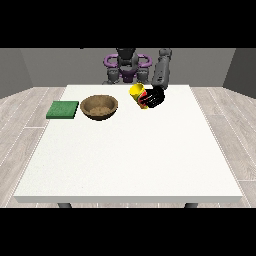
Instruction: Pick the cup and pour the ball into the bowl, then pick the bowl and place it on the pad
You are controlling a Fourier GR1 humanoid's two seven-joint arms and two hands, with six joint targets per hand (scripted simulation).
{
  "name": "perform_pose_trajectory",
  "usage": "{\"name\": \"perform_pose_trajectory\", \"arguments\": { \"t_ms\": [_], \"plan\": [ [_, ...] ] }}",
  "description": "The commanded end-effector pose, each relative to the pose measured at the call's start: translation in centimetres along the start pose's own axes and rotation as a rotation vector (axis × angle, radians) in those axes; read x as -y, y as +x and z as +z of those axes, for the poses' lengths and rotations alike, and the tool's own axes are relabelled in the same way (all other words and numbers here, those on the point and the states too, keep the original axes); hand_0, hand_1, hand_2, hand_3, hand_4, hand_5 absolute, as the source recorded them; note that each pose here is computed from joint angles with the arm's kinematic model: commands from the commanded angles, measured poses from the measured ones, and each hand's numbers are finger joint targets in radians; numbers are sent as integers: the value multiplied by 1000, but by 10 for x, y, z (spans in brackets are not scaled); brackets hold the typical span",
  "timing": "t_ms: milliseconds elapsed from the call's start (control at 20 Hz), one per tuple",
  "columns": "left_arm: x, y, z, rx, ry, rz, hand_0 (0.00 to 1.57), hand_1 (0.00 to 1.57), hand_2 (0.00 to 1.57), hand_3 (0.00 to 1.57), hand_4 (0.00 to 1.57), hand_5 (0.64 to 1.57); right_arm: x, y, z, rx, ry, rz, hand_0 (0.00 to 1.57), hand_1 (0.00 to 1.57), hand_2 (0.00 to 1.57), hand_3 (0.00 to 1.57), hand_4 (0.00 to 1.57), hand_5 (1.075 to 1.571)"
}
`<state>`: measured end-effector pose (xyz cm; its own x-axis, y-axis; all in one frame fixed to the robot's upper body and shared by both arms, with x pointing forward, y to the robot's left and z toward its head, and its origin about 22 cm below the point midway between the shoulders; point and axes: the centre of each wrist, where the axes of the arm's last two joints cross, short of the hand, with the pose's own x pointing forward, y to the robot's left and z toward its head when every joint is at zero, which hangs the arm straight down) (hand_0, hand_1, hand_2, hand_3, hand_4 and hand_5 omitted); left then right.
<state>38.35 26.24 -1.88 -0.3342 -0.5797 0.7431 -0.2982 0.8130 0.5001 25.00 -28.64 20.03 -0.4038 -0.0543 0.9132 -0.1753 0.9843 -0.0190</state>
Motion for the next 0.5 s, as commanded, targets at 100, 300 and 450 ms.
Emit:
{"name": "perform_pose_trajectory", "arguments": {
  "t_ms": [100, 300, 450],
  "plan": [
    [16, 24, -27, 19, 34, -312, 1415, 1415, 1571, 1571, 1026, 1552, 5, -12, -3, -32, 41, -10, 0, 0, 0, 0, 264, 1562],
    [41, 51, -44, 13, 3, -400, 1411, 1411, 1571, 1571, 940, 1564, 13, -19, -11, -18, 28, -13, 0, 0, 0, 0, 298, 1562],
    [43, 62, -56, 40, 10, -437, 1411, 1411, 1571, 1571, 940, 1564, 6, -11, -19, 12, 3, 3, 0, 0, 0, 0, 334, 1564]
  ]
}}
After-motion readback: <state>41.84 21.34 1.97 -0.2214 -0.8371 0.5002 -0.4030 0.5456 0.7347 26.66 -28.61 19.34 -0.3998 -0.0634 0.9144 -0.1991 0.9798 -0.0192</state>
